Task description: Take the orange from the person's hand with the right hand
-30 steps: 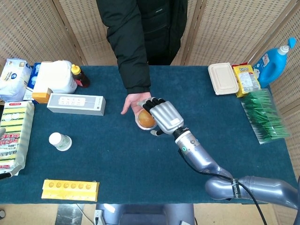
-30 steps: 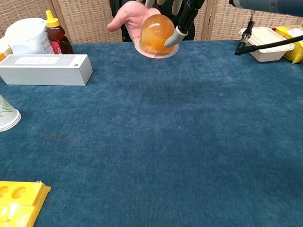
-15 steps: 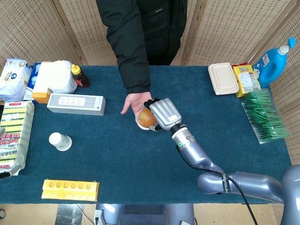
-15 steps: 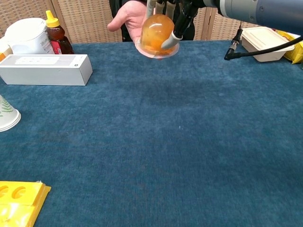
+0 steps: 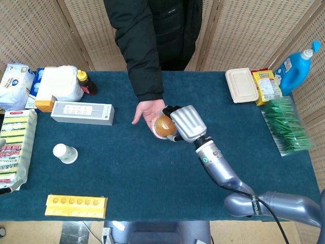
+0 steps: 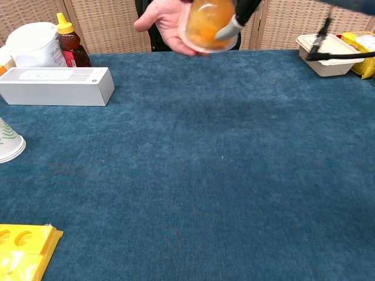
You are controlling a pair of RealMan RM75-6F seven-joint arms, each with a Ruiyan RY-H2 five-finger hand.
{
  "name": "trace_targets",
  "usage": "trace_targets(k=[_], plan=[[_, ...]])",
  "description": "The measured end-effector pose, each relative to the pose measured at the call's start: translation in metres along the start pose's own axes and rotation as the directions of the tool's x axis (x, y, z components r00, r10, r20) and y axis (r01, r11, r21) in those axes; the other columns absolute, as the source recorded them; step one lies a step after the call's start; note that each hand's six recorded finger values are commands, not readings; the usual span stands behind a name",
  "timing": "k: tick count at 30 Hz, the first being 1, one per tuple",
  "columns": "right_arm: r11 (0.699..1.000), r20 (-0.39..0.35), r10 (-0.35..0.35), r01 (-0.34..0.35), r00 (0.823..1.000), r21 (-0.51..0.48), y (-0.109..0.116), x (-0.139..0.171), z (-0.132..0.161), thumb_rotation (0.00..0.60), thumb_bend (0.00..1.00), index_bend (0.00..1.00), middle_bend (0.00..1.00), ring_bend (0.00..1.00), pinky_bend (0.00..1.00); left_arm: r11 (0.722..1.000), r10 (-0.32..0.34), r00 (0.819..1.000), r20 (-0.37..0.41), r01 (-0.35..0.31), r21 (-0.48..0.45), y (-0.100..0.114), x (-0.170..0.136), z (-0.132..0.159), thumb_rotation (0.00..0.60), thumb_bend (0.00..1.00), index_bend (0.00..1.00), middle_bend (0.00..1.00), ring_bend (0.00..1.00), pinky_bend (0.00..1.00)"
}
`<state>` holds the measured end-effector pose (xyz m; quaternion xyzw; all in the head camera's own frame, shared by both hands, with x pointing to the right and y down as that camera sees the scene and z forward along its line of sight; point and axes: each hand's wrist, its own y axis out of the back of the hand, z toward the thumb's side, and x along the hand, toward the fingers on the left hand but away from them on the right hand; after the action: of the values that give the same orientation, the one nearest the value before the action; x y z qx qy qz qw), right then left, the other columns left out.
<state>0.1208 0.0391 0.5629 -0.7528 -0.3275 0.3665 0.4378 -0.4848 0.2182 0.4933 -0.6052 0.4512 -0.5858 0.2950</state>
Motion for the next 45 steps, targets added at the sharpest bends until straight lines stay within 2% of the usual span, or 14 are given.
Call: trace_targets(k=[8,11,16,23,29,31,33,35,39,42,45], plan=[[0.998,0.009,-0.045,0.045,0.999,0.048,0.028,0.052,-0.039,0.600,0.31,0.53,0.53,0.51,0.65,1.000,-0.005,1.000,0.015,0.005,-0.006,0.001,0.000,0.002,0.600,0.09,0.00,0.00,0.00,0.04],[0.998,-0.002,-0.025,0.025,1.000,0.055,0.022,0.073,-0.045,0.600,0.31,0.53,0.53,0.51,0.65,1.000,-0.010,1.000,0.021,0.010,-0.004,0.000,-0.001,0.003,0.600,0.09,0.00,0.00,0.00,0.04],[0.997,-0.021,0.035,-0.033,0.999,0.074,-0.002,0.096,-0.047,0.600,0.31,0.53,0.53,0.51,0.65,1.000,-0.013,1.000,0.022,0.013,-0.002,-0.001,-0.002,0.004,0.600,0.09,0.00,0.00,0.00,0.04],[0.989,-0.028,0.134,-0.131,0.991,0.068,-0.048,0.089,-0.042,0.600,0.31,0.53,0.53,0.51,0.65,1.000,-0.014,1.000,0.022,0.014,-0.003,-0.001,-0.003,0.003,0.600,0.09,0.00,0.00,0.00,0.04],[0.973,0.027,0.225,-0.226,0.974,0.044,-0.091,0.065,-0.044,0.600,0.31,0.53,0.53,0.50,0.64,0.999,-0.037,0.999,0.016,0.037,0.002,-0.004,0.000,0.001,0.600,0.09,0.00,0.00,0.00,0.04],[0.968,0.049,0.244,-0.247,0.968,0.051,-0.103,0.057,-0.046,0.600,0.31,0.51,0.51,0.48,0.63,0.999,-0.042,0.999,0.016,0.042,0.001,-0.004,0.001,0.000,0.600,0.09,0.00,0.00,0.00,0.04],[0.962,0.069,0.263,-0.267,0.962,0.060,-0.113,0.052,-0.049,0.600,0.30,0.42,0.45,0.43,0.61,0.999,-0.051,0.999,0.015,0.051,0.000,-0.005,0.002,0.000,0.600,0.09,0.00,0.00,0.00,0.04],[0.955,0.080,0.286,-0.291,0.955,0.057,-0.119,0.049,-0.050,0.600,0.29,0.34,0.40,0.37,0.59,0.998,-0.060,0.998,0.016,0.060,0.000,-0.006,0.003,0.000,0.600,0.09,0.00,0.00,0.00,0.04],[0.946,0.105,0.313,-0.320,0.944,0.056,-0.127,0.047,-0.057,0.600,0.29,0.26,0.32,0.32,0.57,0.998,-0.067,0.998,0.019,0.067,-0.002,-0.006,0.004,0.000,0.600,0.09,0.00,0.00,0.00,0.04],[0.945,0.109,0.315,-0.322,0.943,0.061,-0.126,0.049,-0.060,0.600,0.28,0.20,0.27,0.29,0.54,0.998,-0.069,0.997,0.018,0.069,-0.002,-0.006,0.005,0.000,0.600,0.09,0.00,0.00,0.00,0.04],[0.947,0.106,0.307,-0.315,0.946,0.061,-0.121,0.053,-0.063,0.600,0.28,0.18,0.25,0.27,0.52,0.998,-0.070,0.997,0.019,0.070,0.000,-0.006,0.005,0.000,0.600,0.09,0.00,0.00,0.00,0.04]])
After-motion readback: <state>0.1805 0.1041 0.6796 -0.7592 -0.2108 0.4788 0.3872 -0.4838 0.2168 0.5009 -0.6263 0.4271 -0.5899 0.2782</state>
